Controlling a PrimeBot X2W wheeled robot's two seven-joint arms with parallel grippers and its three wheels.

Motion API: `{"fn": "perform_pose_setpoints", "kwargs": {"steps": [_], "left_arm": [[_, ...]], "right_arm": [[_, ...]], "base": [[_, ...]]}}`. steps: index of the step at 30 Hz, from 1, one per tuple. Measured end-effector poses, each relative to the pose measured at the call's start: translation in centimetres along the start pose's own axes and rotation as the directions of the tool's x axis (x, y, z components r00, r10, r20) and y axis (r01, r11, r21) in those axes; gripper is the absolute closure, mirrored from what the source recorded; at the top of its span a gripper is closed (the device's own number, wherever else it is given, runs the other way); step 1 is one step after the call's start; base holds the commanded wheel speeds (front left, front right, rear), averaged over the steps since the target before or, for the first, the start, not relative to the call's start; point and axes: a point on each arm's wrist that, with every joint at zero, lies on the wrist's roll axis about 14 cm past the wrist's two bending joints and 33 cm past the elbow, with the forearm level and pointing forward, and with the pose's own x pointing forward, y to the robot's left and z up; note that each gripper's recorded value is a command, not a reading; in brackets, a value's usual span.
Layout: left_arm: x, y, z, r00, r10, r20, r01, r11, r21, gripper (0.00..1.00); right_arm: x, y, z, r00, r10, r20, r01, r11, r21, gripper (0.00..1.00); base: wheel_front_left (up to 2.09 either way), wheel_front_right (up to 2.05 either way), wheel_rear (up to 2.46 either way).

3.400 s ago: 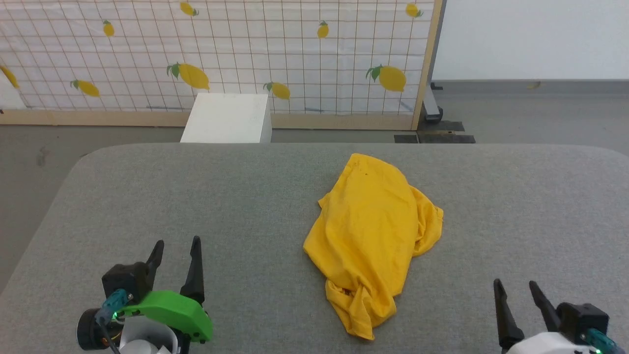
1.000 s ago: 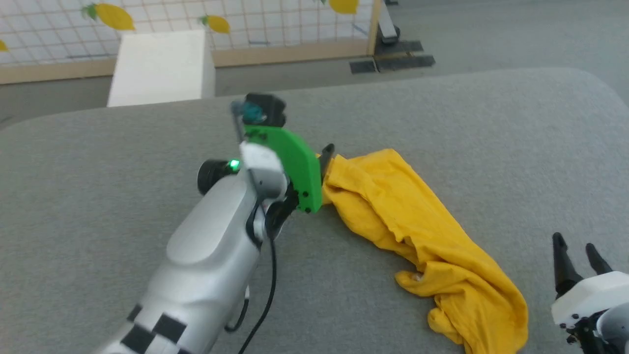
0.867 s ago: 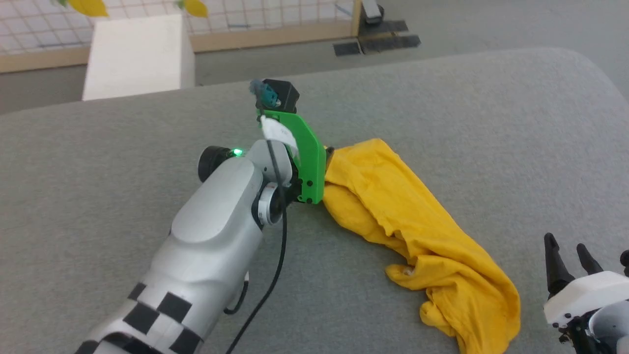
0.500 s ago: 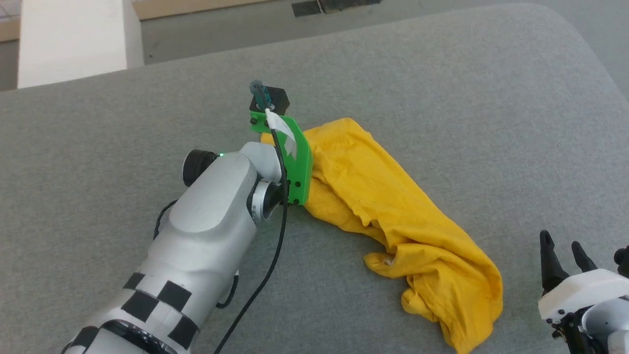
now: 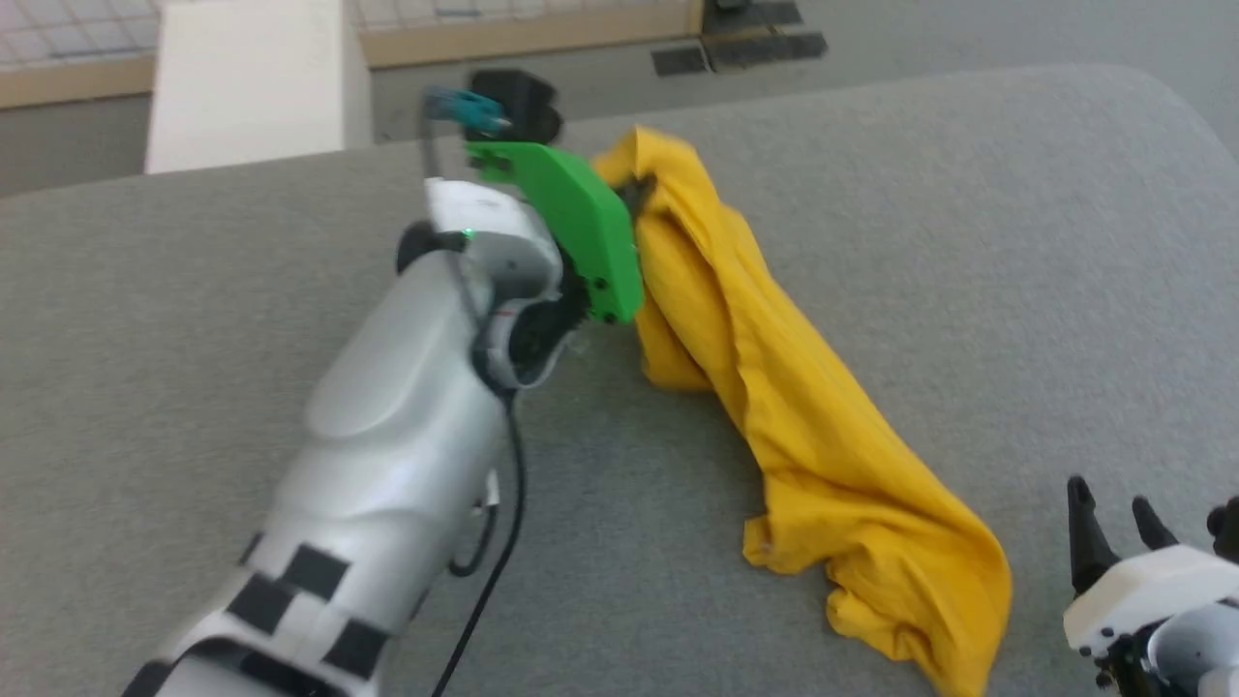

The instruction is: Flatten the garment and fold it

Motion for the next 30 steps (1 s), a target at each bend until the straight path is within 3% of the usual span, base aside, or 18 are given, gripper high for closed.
{"fn": "perform_pose_setpoints", "kwargs": {"steps": [3,6,9,11,15,17,18,19,22,25,27,29,30], "left_arm": [[-3.5,2.4,2.7,0.987,0.072,0.146,-0.064,0.996,-0.055,1.0],[-8.8,7.9,0.9,0.948,0.265,0.178,-0.24,0.959,-0.151,1.0],[-15.3,12.9,-4.0,0.876,0.469,0.115,-0.419,0.856,-0.302,1.0],[-18.7,14.5,-8.3,0.833,0.554,0.019,-0.512,0.782,-0.355,1.0],[-23.7,15.0,-16.4,0.76,0.621,-0.193,-0.637,0.651,-0.414,1.0],[-25.0,15.0,-17.8,0.741,0.634,-0.221,-0.656,0.613,-0.441,1.0],[-25.3,15.1,-17.5,0.736,0.647,-0.199,-0.653,0.603,-0.459,0.57],[-25.5,15.1,-16.3,0.737,0.661,-0.14,-0.632,0.6,-0.491,0.0],[-26.1,15.0,-12.0,0.724,0.686,0.07,-0.571,0.653,-0.498,0.0],[-27.9,15.3,-7.2,0.648,0.687,0.329,-0.587,0.726,-0.358,0.0],[-29.2,15.4,-5.0,0.579,0.665,0.472,-0.63,0.732,-0.259,0.0],[-29.3,15.2,-4.4,0.556,0.628,0.545,-0.669,0.727,-0.155,0.0],[-28.9,15.0,-4.5,0.548,0.622,0.56,-0.676,0.723,-0.142,0.0]], "right_arm": [[-0.2,0.9,-0.4,0.999,0.029,-0.013,-0.029,1.0,-0.007,0.0],[-0.4,1.9,-0.7,0.998,0.064,-0.019,-0.064,0.998,-0.013,0.0],[-0.3,3.4,-0.9,0.994,0.107,-0.027,-0.108,0.994,-0.021,0.0],[-0.2,4.2,-0.8,0.991,0.129,-0.026,-0.13,0.991,-0.025,0.0],[-0.1,5.8,-0.7,0.985,0.171,-0.03,-0.172,0.984,-0.036,0.0],[-0.1,6.4,-0.8,0.981,0.189,-0.035,-0.191,0.981,-0.041,0.0],[-0.1,6.8,-0.9,0.979,0.2,-0.038,-0.202,0.978,-0.047,0.0],[-0.1,7.3,-0.8,0.977,0.212,-0.038,-0.213,0.976,-0.052,0.0],[-0.4,8.7,-0.3,0.967,0.253,-0.032,-0.254,0.965,-0.07,0.0],[-0.6,11.4,0.7,0.947,0.319,-0.031,-0.32,0.94,-0.122,0.0],[-0.7,13.9,1.4,0.926,0.375,-0.049,-0.378,0.911,-0.165,0.0],[-0.7,17.0,1.6,0.897,0.43,-0.101,-0.441,0.869,-0.222,0.0],[-0.7,19.2,1.3,0.874,0.453,-0.174,-0.485,0.828,-0.28,0.0]], "base": [[0.0,0.0,0.0],[0.0,0.0,0.0],[0.0,0.0,0.0],[0.0,0.0,0.0],[0.0,0.0,0.0],[0.0,0.0,0.0],[0.0,0.0,0.0],[0.0,0.0,0.0],[0.0,0.0,0.0],[0.0,0.0,0.0],[0.0,0.0,0.0],[0.0,0.0,0.0],[0.0,0.0,0.0]]}}
